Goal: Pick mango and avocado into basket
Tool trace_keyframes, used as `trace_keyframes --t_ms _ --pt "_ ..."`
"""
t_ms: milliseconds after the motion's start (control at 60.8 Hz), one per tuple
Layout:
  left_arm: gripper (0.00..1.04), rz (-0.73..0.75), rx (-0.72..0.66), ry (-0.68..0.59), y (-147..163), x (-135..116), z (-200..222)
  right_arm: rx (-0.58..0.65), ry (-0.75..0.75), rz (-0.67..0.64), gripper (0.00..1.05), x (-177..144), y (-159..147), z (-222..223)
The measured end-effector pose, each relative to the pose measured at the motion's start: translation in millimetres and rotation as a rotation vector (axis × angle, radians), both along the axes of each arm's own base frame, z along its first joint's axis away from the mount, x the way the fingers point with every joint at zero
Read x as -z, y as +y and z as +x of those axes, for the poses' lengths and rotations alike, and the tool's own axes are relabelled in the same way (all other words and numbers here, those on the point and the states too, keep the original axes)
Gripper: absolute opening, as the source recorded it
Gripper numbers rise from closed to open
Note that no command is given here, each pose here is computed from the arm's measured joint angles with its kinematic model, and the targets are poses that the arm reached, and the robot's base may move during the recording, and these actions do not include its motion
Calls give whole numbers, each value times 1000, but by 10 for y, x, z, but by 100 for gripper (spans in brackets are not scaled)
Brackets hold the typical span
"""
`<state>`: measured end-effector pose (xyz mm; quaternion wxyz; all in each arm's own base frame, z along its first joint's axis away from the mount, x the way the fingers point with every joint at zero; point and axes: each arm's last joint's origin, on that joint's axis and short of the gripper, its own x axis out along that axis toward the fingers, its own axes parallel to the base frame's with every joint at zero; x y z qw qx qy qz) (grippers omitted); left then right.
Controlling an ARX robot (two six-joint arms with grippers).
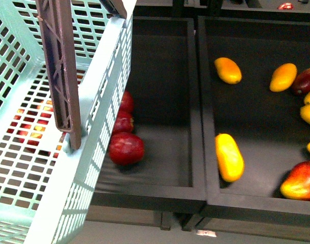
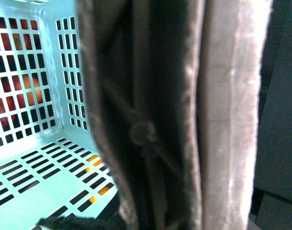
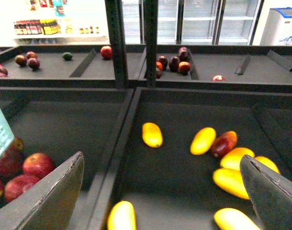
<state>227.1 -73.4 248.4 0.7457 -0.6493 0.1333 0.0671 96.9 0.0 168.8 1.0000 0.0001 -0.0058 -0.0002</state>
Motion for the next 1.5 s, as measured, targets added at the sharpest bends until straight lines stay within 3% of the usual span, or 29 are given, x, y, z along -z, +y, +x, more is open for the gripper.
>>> trace_keyframes --t_ms 675,757,839,1004,1136,1267,1366,1498 --pt "14 6 7 -1 14 -6 -2 -3 0 0 96 0 0 0" --pt "14 153 212 126 2 1 51 -3 0 0 96 0 0 0" --pt "14 278 345 123 -44 5 160 -3 0 0 96 0 0 0" --pt "14 432 395 96 -130 38 504 0 0 0 96 0 -1 0" --pt "14 438 433 71 -254 -6 822 0 0 0 96 0 -1 0" --pt "14 400 612 61 -640 3 1059 0 0 0 96 0 -1 0" --pt "14 326 806 50 -1064 30 1027 1 0 0 96 0 -1 0" --pt "14 285 928 29 -1408 -38 863 0 0 0 96 0 -1 0"
